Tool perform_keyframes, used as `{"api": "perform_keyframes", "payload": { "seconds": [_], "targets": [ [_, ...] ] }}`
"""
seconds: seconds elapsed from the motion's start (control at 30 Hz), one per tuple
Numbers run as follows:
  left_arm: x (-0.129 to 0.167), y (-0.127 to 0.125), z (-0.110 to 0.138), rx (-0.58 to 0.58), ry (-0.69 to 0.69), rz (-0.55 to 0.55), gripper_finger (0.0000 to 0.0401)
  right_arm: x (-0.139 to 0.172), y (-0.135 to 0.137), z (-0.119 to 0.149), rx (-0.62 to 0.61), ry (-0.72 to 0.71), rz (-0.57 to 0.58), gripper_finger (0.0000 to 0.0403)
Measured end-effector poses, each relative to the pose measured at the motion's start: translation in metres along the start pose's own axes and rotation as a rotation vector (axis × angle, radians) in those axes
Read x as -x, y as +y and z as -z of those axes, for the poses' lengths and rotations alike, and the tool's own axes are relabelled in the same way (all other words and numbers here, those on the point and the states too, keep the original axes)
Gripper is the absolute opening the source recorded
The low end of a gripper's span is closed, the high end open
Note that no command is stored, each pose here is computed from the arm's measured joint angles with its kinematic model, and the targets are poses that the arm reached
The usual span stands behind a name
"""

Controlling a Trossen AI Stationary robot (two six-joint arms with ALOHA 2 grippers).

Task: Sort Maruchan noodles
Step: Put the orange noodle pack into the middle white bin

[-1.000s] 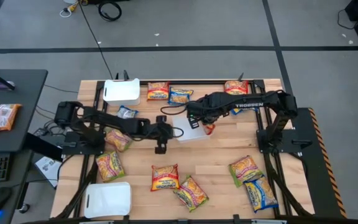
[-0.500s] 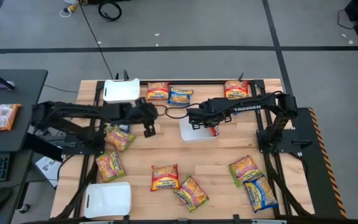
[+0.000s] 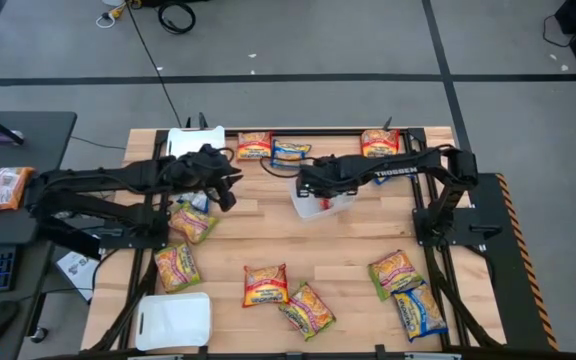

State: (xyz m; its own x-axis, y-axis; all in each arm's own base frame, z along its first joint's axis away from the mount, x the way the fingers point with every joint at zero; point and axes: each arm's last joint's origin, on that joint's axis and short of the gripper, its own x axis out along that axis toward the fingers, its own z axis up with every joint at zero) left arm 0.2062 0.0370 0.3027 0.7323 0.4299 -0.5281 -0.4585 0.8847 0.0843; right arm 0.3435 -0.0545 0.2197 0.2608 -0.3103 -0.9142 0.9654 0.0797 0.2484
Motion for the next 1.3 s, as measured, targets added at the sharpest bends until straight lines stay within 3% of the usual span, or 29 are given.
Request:
{"api": "perform_keyframes", "payload": {
  "seconds": [0.17, 0.43, 0.6, 0.8, 0.97, 1.1, 1.3],
  "targets": [
    [0.004, 0.001, -0.001, -0.014, -0.017, 0.001, 0.0080, 0.006, 0.008, 0.000, 0.009, -0.008, -0.050, 0.0009],
    [-0.004, -0.003, -0.003, 0.009, -0.019, 0.061, 0.0080, 0.009, -0.017, 0.001, 0.189, 0.064, 0.183, 0.0010],
    [-0.019, -0.010, -0.004, 0.005, -0.008, 0.085, 0.0080, 0.009, 0.001, 0.009, 0.294, 0.101, -0.009, 0.0010],
    [-0.029, -0.014, 0.009, 0.043, 0.130, 0.082, 0.0080, 0.015, 0.027, 0.021, 0.334, 0.039, -0.247, 0.0009],
    [-0.038, -0.026, 0.037, 0.056, 0.248, 0.185, 0.0080, 0.017, 0.029, 0.026, 0.353, 0.022, -0.259, 0.0009],
    [-0.057, -0.036, 0.066, 0.141, 0.269, 0.246, 0.0080, 0.020, 0.031, 0.034, 0.365, 0.021, -0.280, 0.0009],
    [-0.090, -0.050, 0.090, 0.282, 0.202, 0.272, 0.0080, 0.026, 0.035, 0.048, 0.348, -0.009, -0.303, 0.0009]
  ]
}}
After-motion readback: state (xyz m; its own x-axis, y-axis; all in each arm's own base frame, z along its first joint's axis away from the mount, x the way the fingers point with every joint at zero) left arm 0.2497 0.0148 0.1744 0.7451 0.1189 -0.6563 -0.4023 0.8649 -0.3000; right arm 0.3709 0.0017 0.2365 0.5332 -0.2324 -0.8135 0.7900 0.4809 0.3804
